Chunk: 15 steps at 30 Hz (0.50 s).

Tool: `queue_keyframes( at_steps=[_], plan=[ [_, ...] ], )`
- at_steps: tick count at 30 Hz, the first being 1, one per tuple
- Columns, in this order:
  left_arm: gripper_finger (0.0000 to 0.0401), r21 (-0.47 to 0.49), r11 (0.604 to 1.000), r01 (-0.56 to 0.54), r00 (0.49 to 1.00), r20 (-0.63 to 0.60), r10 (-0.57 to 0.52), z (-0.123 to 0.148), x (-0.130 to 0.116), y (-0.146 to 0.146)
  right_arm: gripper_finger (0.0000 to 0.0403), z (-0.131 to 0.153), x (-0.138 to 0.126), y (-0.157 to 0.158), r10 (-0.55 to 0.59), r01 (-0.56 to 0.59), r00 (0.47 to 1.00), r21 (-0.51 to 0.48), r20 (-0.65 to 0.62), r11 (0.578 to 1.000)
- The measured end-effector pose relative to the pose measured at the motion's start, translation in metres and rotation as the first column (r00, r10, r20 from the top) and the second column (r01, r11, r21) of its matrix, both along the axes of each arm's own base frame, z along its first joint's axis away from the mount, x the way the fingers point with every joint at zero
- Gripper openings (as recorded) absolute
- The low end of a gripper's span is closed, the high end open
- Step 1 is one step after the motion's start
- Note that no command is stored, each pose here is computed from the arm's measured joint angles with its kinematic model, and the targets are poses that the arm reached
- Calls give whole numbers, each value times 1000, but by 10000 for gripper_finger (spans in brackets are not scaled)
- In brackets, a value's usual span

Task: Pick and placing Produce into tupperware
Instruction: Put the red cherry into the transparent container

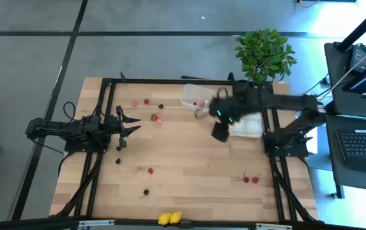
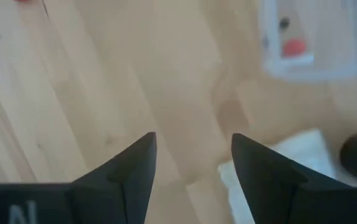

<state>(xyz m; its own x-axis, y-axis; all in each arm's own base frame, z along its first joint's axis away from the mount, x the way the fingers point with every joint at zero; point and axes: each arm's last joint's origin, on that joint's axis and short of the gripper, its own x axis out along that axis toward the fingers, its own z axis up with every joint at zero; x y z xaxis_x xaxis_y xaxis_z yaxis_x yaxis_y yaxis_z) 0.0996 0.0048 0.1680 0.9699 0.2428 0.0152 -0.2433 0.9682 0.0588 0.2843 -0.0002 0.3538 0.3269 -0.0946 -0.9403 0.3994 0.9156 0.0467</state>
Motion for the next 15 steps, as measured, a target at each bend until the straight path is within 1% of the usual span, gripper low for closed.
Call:
queue_keyframes(
  at_steps=[3,8,11,15],
  plan=[
    [124,0,1000,0,1000,0,0,0,0,0,210,-24,-21,26,12,-12,1000,-2,1,1000],
    [124,0,1000,0,1000,0,0,0,0,0,210,-73,-48,60,74,-74,997,27,-6,997],
    [124,0,1000,-12,1000,0,12,0,0,0,210,-103,-62,78,95,-92,994,59,-52,994],
    [124,-1,998,-58,998,0,58,0,0,2,210,-134,-79,98,93,-83,990,97,-107,992]
  ],
)
